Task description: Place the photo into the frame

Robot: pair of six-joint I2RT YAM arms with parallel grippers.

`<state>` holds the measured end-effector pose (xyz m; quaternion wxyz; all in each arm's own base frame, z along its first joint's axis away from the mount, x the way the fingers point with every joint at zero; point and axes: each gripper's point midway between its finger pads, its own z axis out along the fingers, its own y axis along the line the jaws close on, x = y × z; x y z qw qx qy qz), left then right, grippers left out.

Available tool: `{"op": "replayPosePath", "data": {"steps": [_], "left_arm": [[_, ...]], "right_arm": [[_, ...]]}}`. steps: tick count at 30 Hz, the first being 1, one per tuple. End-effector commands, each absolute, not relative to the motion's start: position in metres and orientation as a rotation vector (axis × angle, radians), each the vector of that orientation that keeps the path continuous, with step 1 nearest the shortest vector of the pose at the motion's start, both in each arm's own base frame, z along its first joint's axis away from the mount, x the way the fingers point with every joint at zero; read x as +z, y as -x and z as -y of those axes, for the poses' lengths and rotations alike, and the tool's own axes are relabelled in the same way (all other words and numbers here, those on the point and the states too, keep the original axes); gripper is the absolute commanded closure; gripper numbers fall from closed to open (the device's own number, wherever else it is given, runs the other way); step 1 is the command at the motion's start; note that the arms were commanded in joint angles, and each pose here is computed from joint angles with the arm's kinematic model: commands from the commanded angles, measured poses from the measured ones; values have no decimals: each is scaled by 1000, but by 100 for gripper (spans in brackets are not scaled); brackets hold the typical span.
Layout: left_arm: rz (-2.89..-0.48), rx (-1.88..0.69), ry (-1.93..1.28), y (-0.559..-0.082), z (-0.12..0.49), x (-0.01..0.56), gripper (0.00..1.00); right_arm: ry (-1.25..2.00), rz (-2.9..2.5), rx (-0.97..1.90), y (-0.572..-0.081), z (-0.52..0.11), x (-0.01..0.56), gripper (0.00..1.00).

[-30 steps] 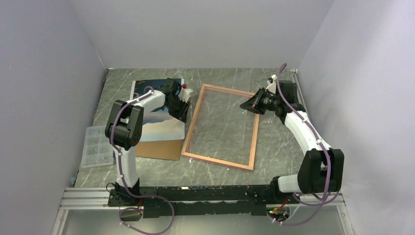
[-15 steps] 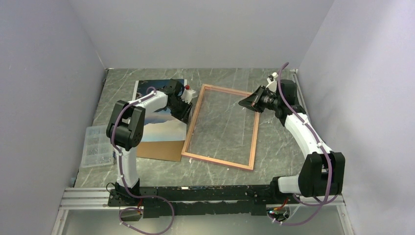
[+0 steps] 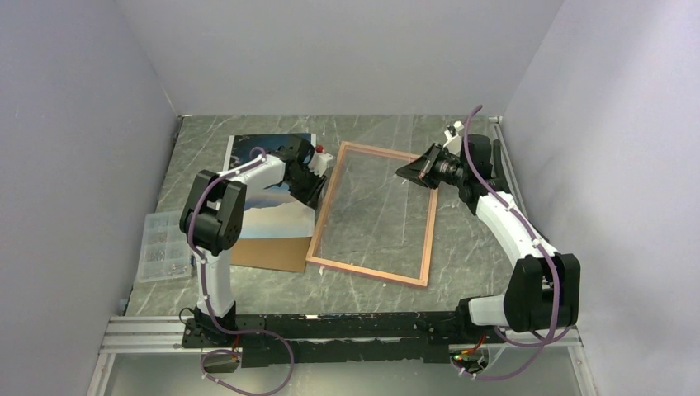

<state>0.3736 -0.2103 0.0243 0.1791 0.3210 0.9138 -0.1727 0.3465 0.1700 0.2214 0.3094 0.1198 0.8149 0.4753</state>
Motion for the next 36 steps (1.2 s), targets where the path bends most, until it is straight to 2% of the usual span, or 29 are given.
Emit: {"op": "replayPosePath", "data": {"steps": [1, 4, 8, 13, 16, 22, 30, 36], "left_arm": [[-2670, -383, -990, -349, 191, 2, 63], [-2656, -375, -989, -350, 189, 9, 62], [-2610, -368, -966, -361, 189, 35, 56], [-2538, -352, -942, -373, 189, 66, 34], [-2528, -363, -943, -376, 192, 69, 28], [-2541, -404, -939, -377, 201, 58, 29], [-2551, -436, -968, -374, 210, 48, 41], [-2584, -442, -978, -366, 210, 31, 45]], "right_arm": [[-252, -2091, 1273, -351, -174, 234, 100], [-263, -2108, 1267, -351, -173, 227, 100], [-280, -2130, 1266, -351, -173, 216, 100], [-272, -2159, 1237, -351, -171, 207, 100], [-267, -2167, 1227, -350, -171, 205, 100], [-271, -2179, 1226, -349, -170, 202, 100], [-281, -2187, 1225, -347, -170, 194, 100], [-296, -2223, 1188, -343, -166, 177, 100]]}}
